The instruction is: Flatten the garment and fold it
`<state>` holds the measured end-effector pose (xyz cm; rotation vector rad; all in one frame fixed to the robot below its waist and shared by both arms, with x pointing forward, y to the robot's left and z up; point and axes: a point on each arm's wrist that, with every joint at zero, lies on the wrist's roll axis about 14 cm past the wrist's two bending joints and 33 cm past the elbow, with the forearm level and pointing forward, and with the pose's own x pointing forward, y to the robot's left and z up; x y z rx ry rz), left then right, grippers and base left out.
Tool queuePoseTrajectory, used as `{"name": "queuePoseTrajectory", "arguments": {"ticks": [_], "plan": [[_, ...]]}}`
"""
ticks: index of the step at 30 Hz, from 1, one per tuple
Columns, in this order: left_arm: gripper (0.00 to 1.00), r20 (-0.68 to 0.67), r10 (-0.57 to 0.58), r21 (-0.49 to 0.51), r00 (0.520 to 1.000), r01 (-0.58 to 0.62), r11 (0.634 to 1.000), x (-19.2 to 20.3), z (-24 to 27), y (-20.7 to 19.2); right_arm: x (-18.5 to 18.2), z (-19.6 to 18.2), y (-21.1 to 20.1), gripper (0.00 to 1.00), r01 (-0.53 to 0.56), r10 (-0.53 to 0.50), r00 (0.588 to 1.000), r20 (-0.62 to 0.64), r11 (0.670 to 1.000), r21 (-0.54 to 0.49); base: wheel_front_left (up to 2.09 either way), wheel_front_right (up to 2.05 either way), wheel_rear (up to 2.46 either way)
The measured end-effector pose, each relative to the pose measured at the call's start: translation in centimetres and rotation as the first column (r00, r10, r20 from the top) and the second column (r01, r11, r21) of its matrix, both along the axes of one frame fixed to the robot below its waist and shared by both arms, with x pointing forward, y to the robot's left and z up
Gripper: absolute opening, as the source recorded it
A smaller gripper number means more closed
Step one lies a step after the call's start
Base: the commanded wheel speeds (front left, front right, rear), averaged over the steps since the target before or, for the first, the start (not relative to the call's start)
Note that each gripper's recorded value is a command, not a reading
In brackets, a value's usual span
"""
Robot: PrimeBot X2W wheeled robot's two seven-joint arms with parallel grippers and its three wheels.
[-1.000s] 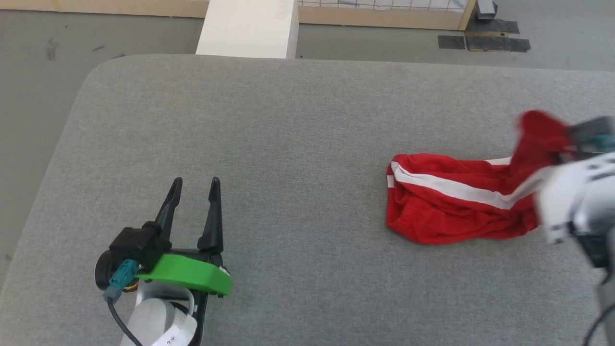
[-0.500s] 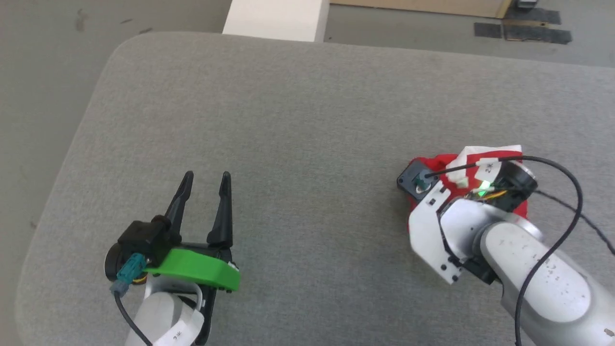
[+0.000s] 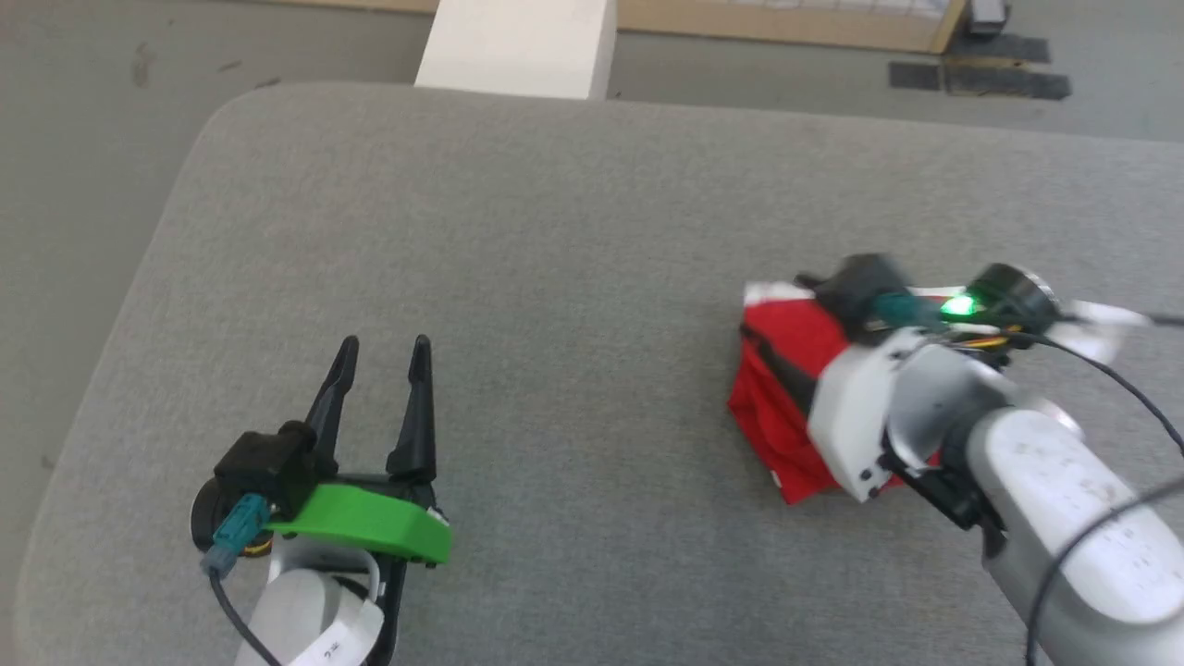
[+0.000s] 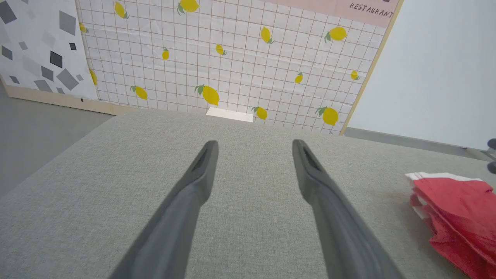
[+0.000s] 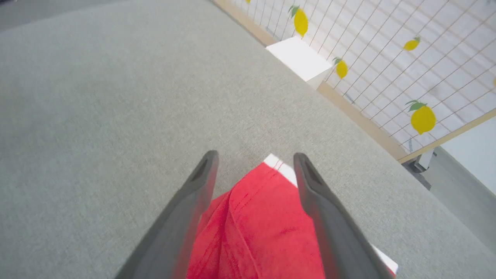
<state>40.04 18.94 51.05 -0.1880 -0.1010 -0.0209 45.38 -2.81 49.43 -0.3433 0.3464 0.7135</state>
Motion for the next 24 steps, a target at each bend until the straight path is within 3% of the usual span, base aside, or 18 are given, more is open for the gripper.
{"name": "queuePoseTrajectory", "arguments": {"ticks": [3,6,10,14,18,24], "plan": [[1.0,0.005,-0.011,-0.002,1.0,0.011,1.0,-0.1,0.1,-0.4,0.0,2.4,-1.6,1.0,0.071,-0.081,0.994,0.078,0.99,0.12,0.0,0.0,0.0],[1.0,0.014,-0.031,-0.002,0.999,0.031,1.0,-0.1,0.4,-1.1,-0.4,4.4,-4.1,1.0,0.155,-0.193,0.97,0.145,0.959,0.235,0.0,0.0,0.0],[1.0,0.028,-0.057,-0.007,0.998,0.057,0.998,0.0,0.9,-2.0,-1.3,6.7,-8.1,1.0,0.266,-0.373,0.901,0.219,0.877,0.4,0.0,0.0,0.0],[1.0,0.045,-0.086,-0.009,0.995,0.087,0.996,0.3,1.5,-3.2,-3.2,7.1,-12.4,1.0,0.368,-0.541,0.805,0.243,0.777,0.511,0.0,0.0,0.0],[1.0,0.058,-0.11,-0.01,0.992,0.111,0.994,0.2,1.9,-4.0,-5.2,6.9,-15.3,1.0,0.424,-0.63,0.733,0.257,0.719,0.551,0.0,0.0,0.0],[1.0,0.067,-0.139,-0.007,0.988,0.139,0.99,-0.2,2.3,-5.1,-7.4,6.1,-17.0,1.0,0.461,-0.672,0.688,0.276,0.697,0.549,0.0,0.0,0.0]]}}
